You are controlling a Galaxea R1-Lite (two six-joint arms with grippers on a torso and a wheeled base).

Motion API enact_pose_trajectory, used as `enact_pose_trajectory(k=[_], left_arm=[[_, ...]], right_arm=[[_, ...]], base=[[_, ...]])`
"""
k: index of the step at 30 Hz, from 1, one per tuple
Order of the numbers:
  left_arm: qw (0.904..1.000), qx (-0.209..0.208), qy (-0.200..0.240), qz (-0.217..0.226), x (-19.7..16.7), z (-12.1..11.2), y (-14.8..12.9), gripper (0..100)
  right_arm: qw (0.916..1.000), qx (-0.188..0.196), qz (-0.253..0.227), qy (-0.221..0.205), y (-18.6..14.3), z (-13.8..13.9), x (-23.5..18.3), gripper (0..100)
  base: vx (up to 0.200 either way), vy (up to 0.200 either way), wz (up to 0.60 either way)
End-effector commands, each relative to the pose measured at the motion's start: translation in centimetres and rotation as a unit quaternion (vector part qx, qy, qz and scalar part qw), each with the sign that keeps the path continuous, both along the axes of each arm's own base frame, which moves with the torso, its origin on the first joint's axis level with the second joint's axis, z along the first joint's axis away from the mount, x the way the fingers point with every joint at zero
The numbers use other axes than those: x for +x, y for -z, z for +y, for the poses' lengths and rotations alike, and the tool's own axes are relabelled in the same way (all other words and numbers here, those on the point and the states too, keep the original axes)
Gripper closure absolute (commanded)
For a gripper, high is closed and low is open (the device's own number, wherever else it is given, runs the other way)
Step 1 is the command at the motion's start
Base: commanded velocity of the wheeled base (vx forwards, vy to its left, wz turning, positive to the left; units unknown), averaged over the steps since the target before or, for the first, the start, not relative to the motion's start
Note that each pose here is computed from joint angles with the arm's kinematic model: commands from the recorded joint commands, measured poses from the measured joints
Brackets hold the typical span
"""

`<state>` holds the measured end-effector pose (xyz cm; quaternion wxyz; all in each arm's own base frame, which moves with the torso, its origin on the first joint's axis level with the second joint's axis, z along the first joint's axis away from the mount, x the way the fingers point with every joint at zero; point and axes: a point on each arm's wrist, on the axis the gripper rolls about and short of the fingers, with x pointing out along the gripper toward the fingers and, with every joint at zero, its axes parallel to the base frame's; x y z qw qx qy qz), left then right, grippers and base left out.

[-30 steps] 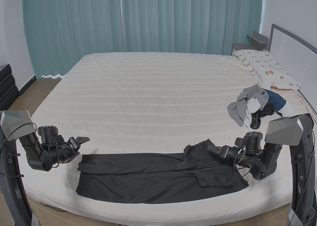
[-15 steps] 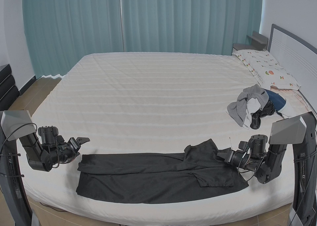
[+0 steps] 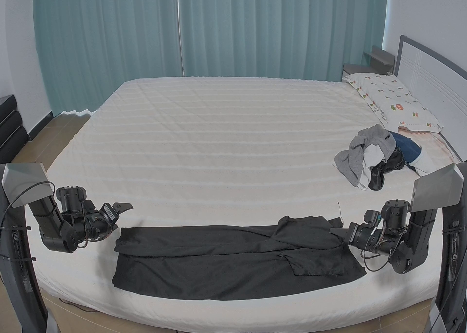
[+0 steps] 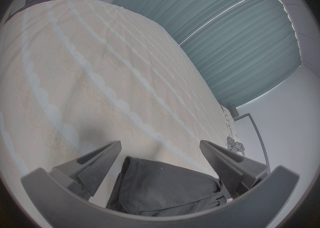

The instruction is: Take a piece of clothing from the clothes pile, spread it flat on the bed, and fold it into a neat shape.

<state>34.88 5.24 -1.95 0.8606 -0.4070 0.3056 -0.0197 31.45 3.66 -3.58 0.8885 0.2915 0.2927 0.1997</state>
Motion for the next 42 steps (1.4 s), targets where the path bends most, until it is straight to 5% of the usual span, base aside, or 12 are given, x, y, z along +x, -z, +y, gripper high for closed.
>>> enact_pose_trajectory(k=[1, 19, 20, 42], left_arm=[[1.0000, 0.000, 0.000, 0.001, 0.0, 0.0, 0.1, 0], [1.0000, 0.000, 0.000, 0.003, -0.1, 0.0, 0.1, 0], [1.0000, 0.001, 0.001, 0.003, -0.1, 0.0, 0.1, 0], [0.9943, 0.095, 0.037, 0.032, -1.4, -1.7, 1.2, 0]], right_arm=[[0.9999, -0.001, 0.017, 0.004, 0.3, -0.4, -0.6, 100], [0.9986, -0.005, 0.053, 0.001, 0.9, -1.0, -2.2, 100], [0.9987, -0.004, 0.051, 0.003, 0.8, -1.1, -2.1, 0], [0.9969, 0.013, 0.013, 0.077, -0.4, -3.1, 0.4, 0]], base=[[0.000, 0.000, 0.00], [0.000, 0.000, 0.00], [0.000, 0.000, 0.00], [0.000, 0.000, 0.00]])
